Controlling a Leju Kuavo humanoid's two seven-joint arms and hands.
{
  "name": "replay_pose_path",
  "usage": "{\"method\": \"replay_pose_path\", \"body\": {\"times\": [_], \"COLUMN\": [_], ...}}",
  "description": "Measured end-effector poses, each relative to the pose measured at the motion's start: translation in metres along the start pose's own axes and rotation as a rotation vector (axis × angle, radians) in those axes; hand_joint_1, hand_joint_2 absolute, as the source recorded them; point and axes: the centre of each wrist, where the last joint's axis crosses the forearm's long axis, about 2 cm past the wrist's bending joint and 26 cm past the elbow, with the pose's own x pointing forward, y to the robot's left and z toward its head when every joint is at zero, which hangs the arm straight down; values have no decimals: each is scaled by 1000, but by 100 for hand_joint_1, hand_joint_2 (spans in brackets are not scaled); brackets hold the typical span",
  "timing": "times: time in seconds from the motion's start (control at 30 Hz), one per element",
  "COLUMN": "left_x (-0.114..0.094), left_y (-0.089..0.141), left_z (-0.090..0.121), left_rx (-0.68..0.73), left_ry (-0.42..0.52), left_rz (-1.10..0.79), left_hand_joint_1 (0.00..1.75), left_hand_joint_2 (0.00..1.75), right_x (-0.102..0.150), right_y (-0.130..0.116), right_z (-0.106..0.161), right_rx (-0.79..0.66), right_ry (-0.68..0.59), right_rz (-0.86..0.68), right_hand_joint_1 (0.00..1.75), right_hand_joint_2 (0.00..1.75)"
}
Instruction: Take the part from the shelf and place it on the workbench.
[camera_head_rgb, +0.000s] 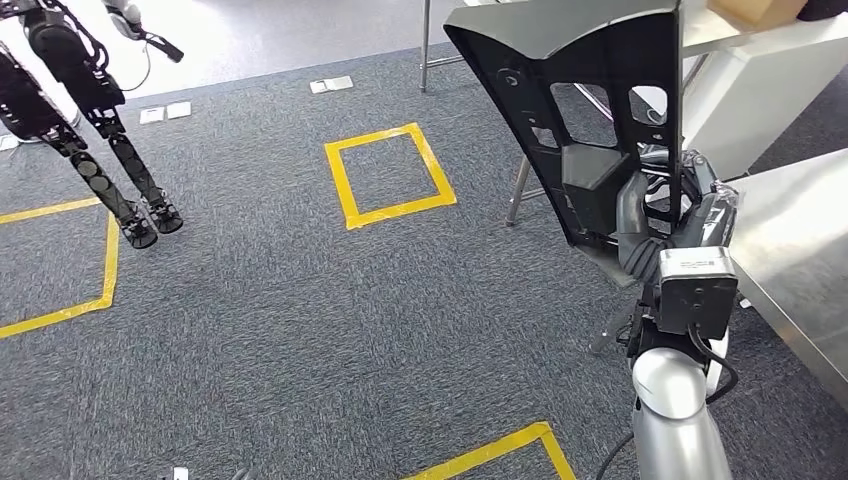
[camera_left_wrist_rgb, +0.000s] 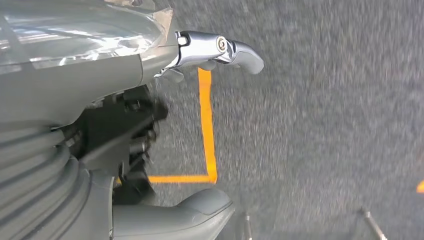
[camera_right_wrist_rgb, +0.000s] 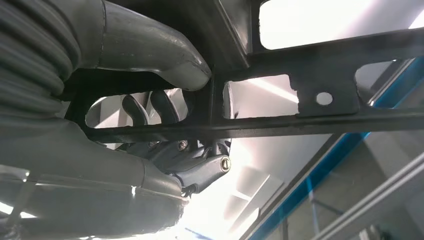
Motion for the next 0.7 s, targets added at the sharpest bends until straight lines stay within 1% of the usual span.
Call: {"method": "replay_pose_path", "body": {"times": [0.23, 0.5, 0.6, 0.7], "left_x": [2, 1, 1, 1], "left_y": [-6, -4, -4, -6], "left_z": [-4, -2, -2, -3], "left_rx": [-6, 18, 8, 17], "left_ry": [-6, -4, -14, -10], "left_rz": [6, 13, 44, 26], "left_hand_joint_1": [0, 0, 0, 0], "left_hand_joint_2": [175, 175, 175, 175], "right_x": [0, 0, -1, -1], "right_y": [-6, -7, -7, -7], "right_z": [-4, -5, -5, -4], "right_rx": [-31, -47, -50, -51], "right_ry": [-11, -13, -14, -16], "right_rz": [10, 12, 13, 14], "right_hand_joint_1": [175, 175, 175, 175], "right_hand_joint_2": [175, 175, 175, 175]}}
